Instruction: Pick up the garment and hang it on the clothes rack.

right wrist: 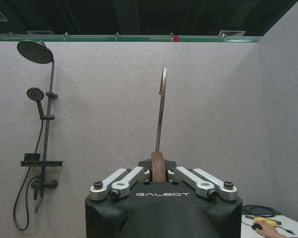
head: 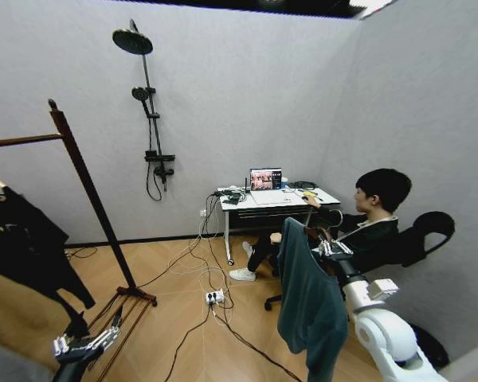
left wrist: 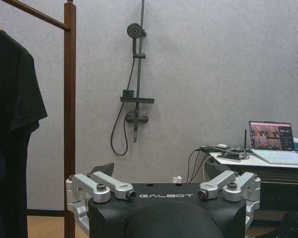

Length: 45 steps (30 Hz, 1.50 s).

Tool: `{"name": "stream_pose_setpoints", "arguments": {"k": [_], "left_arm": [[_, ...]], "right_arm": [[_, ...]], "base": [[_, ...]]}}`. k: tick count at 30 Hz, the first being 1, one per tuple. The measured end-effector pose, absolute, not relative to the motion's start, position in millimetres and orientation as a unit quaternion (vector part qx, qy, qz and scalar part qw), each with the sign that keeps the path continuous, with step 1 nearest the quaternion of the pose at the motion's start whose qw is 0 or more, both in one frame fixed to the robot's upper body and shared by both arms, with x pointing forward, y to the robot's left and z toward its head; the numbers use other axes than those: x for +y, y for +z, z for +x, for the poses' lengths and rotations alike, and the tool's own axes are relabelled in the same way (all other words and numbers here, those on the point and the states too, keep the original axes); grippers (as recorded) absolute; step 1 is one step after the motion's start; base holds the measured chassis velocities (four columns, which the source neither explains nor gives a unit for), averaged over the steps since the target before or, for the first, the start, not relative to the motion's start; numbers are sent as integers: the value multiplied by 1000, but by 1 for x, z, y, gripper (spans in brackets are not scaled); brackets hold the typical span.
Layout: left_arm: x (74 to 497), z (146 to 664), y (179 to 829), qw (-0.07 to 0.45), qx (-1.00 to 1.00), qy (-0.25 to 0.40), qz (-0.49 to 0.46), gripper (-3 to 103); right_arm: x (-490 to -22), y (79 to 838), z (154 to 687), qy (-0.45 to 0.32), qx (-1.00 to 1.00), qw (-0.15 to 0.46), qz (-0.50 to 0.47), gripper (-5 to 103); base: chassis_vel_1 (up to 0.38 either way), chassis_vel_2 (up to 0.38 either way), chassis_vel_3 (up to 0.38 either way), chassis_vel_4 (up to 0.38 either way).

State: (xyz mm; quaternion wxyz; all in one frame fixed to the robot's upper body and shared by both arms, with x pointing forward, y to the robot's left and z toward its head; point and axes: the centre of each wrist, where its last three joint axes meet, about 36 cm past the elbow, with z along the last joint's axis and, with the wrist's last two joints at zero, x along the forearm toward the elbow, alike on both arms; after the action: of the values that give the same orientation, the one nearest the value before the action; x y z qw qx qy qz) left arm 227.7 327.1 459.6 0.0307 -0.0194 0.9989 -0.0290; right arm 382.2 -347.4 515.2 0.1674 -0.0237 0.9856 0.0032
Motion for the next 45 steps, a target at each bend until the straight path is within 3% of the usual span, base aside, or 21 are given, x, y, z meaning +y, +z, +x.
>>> {"name": "stream_pose_setpoints", "arguments": {"k": [45], "left_arm": [[327,228,460,31,999,-29,-19,100]], "right_arm": [[-351,499,397,-8,983,172,-64,9]], "base": [[-92,92,96,-96]]}}
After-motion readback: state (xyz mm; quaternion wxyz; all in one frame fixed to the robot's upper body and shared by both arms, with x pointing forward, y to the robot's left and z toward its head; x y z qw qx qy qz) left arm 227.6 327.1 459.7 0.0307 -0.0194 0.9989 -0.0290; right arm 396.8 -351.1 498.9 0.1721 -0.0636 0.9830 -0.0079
